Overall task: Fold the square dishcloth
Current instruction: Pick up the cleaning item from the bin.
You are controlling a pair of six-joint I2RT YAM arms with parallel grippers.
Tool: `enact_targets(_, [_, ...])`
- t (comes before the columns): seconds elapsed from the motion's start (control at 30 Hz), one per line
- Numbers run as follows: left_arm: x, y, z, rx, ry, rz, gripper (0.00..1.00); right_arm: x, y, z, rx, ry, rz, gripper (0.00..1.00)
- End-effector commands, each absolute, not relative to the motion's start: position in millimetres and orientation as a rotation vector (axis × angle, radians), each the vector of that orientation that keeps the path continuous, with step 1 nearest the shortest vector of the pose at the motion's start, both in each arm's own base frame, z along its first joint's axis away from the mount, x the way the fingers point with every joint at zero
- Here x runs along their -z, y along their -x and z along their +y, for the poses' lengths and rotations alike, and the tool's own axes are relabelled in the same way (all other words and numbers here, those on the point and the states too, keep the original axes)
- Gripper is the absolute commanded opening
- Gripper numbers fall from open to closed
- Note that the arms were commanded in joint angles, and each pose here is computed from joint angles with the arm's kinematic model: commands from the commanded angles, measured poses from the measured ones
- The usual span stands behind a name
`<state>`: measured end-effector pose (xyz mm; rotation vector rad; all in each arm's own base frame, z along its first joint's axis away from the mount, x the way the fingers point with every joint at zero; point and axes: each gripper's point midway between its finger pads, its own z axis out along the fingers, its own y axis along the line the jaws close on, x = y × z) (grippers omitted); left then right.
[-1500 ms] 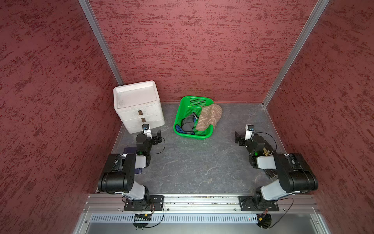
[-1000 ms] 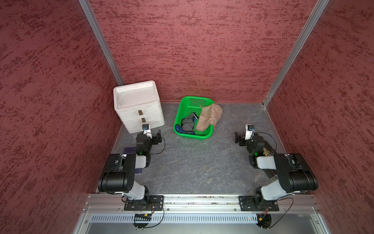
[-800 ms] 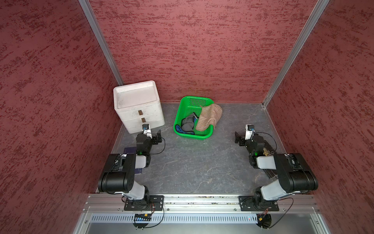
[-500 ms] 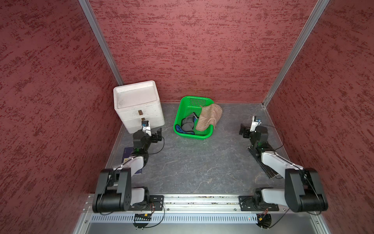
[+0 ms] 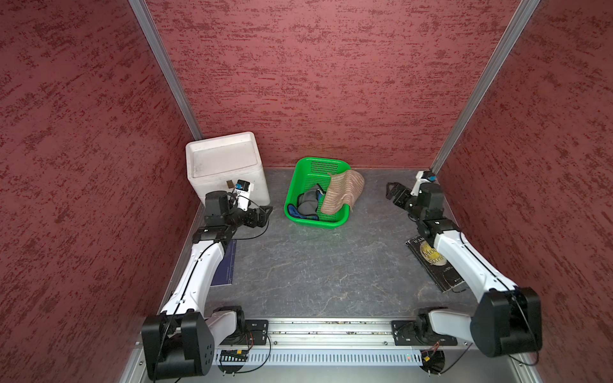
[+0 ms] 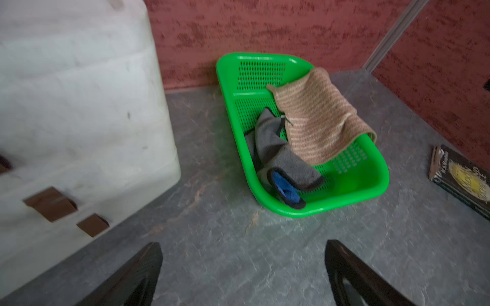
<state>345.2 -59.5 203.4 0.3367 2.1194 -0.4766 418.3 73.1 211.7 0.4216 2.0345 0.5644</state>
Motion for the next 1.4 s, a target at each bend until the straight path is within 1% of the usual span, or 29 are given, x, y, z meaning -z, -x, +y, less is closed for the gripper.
enact_targets(0.0, [-172,-316,-71,0.573,-0.417,2.219,1.00,-167,-405,125,-0.776,-0.354,2.205,0.98])
enact_targets(0.13, [-161,-304,-74,0.589,-0.447,2.237,1.00,-142,-406,169,-0.964,-0.272,2.263,0.98])
enact_targets(0.27, [-158,-296,-75,0.581,-0.472,2.237,1.00,-136,-412,191,-1.147,-0.261,2.204,0.98])
enact_targets(0.37, [-155,-293,-75,0.576,-0.483,2.241,1.00,-128,-419,205,-1.287,-0.273,2.169,0.96])
enact_targets(0.43, [-154,-292,-74,0.571,-0.487,2.246,1.00,-120,-424,210,-1.343,-0.294,2.151,0.93])
enact_targets(0.53, [-153,-290,-75,0.572,-0.494,2.249,1.00,-122,-428,212,-1.391,-0.297,2.095,0.92])
enact_targets(0.67, [-154,-288,-76,0.574,-0.501,2.246,1.00,-127,-435,213,-1.378,-0.289,2.076,0.89])
enact_targets(0.87, [-149,-287,-77,0.583,-0.500,2.250,1.00,-129,-447,212,-1.348,-0.286,2.071,0.76])
enact_targets(0.97, [-148,-287,-77,0.578,-0.501,2.250,1.00,-131,-453,214,-1.353,-0.285,2.067,0.67])
enact_targets(1.03, [-149,-287,-77,0.571,-0.501,2.247,1.00,-134,-457,214,-1.348,-0.282,2.063,0.58])
enact_targets(1.2, [-148,-287,-77,0.565,-0.507,2.236,1.00,-134,-463,207,-1.263,-0.291,2.098,0.44])
enact_targets(1.37, [-144,-287,-79,0.568,-0.513,2.239,1.00,-131,-466,189,-1.079,-0.294,2.165,0.38])
